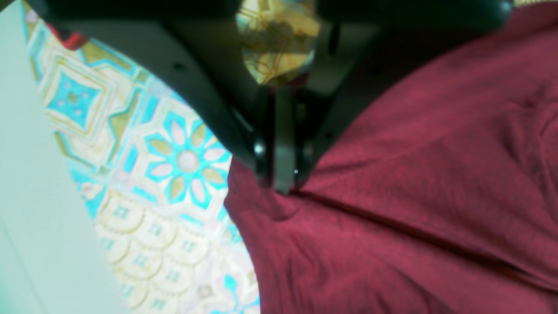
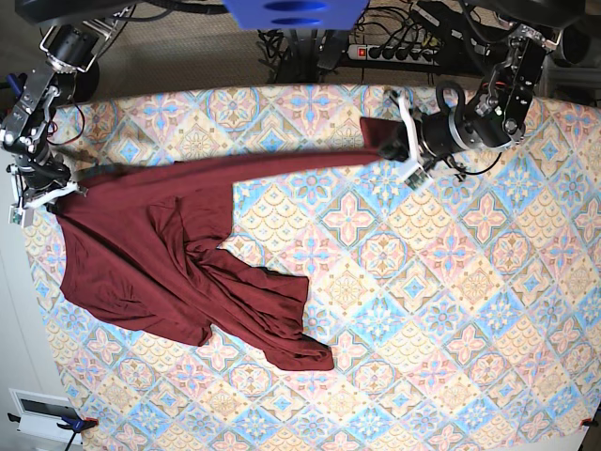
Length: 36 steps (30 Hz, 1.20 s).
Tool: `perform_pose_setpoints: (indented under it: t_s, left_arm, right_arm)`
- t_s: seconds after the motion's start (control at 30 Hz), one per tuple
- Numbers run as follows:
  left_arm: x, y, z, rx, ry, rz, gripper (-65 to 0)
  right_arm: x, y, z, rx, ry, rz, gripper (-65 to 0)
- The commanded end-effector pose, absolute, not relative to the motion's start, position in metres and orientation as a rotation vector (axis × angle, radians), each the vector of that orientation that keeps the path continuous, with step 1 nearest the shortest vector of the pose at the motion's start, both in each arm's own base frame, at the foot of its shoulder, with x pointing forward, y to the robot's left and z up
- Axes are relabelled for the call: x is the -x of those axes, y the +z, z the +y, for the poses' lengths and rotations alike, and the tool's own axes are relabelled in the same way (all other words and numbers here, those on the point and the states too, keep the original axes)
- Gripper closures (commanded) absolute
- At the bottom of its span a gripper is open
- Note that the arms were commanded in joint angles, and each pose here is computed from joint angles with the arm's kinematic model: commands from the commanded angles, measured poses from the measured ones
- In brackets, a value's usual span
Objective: Layout the t-shirt on the table in an organized manner, then fold the t-shirt properly
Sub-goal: 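Release the sleeve with the left gripper and reach toward the shirt middle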
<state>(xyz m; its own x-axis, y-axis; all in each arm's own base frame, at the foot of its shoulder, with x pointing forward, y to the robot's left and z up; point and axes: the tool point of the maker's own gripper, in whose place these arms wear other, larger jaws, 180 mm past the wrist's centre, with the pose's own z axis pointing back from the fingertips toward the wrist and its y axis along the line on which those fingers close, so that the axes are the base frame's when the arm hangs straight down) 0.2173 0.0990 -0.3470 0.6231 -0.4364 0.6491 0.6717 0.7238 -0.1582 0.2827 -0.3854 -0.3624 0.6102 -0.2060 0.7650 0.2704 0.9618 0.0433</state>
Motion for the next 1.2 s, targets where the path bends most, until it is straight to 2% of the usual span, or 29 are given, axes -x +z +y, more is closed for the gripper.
perform_pose_setpoints:
  t_s: [0.0, 0.2, 0.37, 0.67, 0.83, 1.0, 1.17]
  left_arm:
    - [-0.234, -0.328, 0.096, 0.419, -0.652, -0.71, -2.3]
    - [-0.26, -0.322, 0.098, 0.411, -0.609, -0.76, -14.2]
    - [-0.27, -0.318, 0.097, 0.4, -0.609, -0.751, -20.8]
    - [-0.317, -0.316, 0.109, 0.377, -0.548, -0.794, -21.2]
    - [-0.362, -0.327, 0.086, 0.404, -0.496, -0.782, -21.3]
    - [-0.386, -0.349, 0.023, 0.335, -0.665, -0.766, -21.3]
    - [-0.393, -0.384, -0.024, 0.144, -0.951, -0.779, -21.3]
  right_arm:
    - [-0.29, -0.345, -0.397, 0.11, -0.269, -0.924, 0.0]
    - [-0.289, -0.348, -0.398, 0.109, -0.276, -0.916, 0.0]
    - [-0.288, -0.347, -0.4, 0.112, -0.282, -0.919, 0.0]
    - [-0.286, -0.348, -0.404, 0.14, -0.274, -0.905, 0.0]
    - [-0.282, -0.349, -0.41, 0.197, -0.247, -0.876, 0.0]
    - [-0.281, -0.349, -0.409, 0.199, -0.244, -0.874, 0.0]
    - [-0.281, -0.349, -0.408, 0.197, -0.243, -0.874, 0.0]
